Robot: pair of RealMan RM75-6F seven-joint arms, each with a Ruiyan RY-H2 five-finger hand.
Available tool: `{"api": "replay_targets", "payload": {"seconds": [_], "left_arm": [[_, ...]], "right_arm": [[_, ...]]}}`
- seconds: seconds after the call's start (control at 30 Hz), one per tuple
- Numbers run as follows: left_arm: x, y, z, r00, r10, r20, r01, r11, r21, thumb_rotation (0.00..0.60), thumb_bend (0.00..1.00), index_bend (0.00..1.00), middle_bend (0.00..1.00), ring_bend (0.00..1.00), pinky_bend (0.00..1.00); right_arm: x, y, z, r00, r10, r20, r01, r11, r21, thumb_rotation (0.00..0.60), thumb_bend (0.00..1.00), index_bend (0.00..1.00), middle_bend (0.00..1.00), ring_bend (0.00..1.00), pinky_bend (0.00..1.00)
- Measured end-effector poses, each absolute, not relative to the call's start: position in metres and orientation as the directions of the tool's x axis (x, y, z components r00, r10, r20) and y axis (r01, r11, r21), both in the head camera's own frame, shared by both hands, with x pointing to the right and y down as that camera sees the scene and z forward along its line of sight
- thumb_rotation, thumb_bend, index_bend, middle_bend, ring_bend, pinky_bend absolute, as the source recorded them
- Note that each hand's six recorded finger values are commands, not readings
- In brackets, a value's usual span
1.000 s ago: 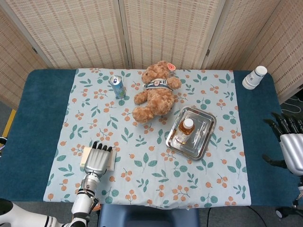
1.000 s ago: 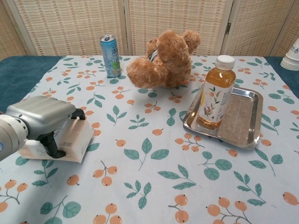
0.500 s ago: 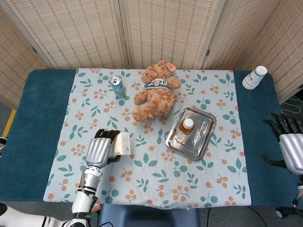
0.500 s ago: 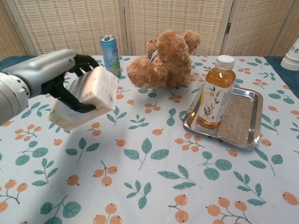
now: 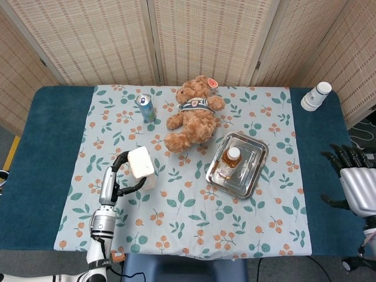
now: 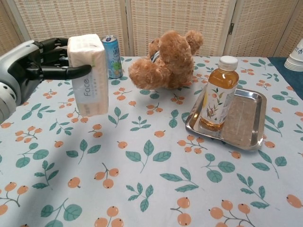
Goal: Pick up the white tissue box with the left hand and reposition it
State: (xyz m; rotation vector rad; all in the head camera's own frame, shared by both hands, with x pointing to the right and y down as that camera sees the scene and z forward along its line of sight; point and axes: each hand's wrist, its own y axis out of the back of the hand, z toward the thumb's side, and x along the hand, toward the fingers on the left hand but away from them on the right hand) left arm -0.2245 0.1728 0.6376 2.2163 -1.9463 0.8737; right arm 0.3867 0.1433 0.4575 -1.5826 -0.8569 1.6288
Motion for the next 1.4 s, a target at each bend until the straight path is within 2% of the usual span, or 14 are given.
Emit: {"api": "replay_targets", "payload": {"seconds": [0.2,0.4,0.57,0.8,1.27,1.4], "left_arm": [[-0.232,0.184,0.655,0.011,-0.913,0.407,-0.937,-0.152,-0.316,0.6,0.23,0.38,0.46,0.21,0.17],[-0.235,0.194,0.673,0.002,-0.925,0.38,-0.916,-0.154,-0.371,0.6,0.24,0.3,0.37,0.13,0.17],[-0.234,0.204,0.688,-0.002,-0.918,0.397,-0.917,-0.156,-0.367,0.6,0.23,0.29,0.36,0.12,0.16],[-0.225,0.216,0.7,0.054,-0.901,0.431,-0.914,-0.218,-0.342,0.6,0.23,0.29,0.36,0.12,0.17],[-0.227,0.216,0.714,0.098,-0.887,0.451,-0.884,-0.286,-0.369,0.6,0.23,0.29,0.35,0.12,0.23],[-0.229,0.218,0.717,0.097,-0.88,0.464,-0.885,-0.29,-0.364,0.6,0.21,0.23,0.31,0.11,0.23]], "right_arm": [[0.388,0.143,0.463,-0.017,0.836,-0.548,-0.04,-0.548,-0.835,0.6,0.12,0.16,0.05,0.0,0.0],[0.389,0.143,0.469,-0.022,0.825,-0.565,-0.042,-0.565,-0.824,0.6,0.12,0.16,0.05,0.0,0.0],[0.39,0.142,0.468,-0.026,0.826,-0.563,-0.037,-0.564,-0.825,0.6,0.12,0.16,0.05,0.0,0.0],[0.39,0.142,0.47,-0.027,0.824,-0.566,-0.04,-0.566,-0.823,0.6,0.12,0.16,0.05,0.0,0.0],[0.388,0.145,0.475,-0.023,0.816,-0.578,-0.055,-0.578,-0.814,0.6,0.12,0.16,0.05,0.0,0.0],[0.389,0.145,0.475,-0.026,0.816,-0.578,-0.055,-0.578,-0.814,0.6,0.12,0.16,0.05,0.0,0.0]]}}
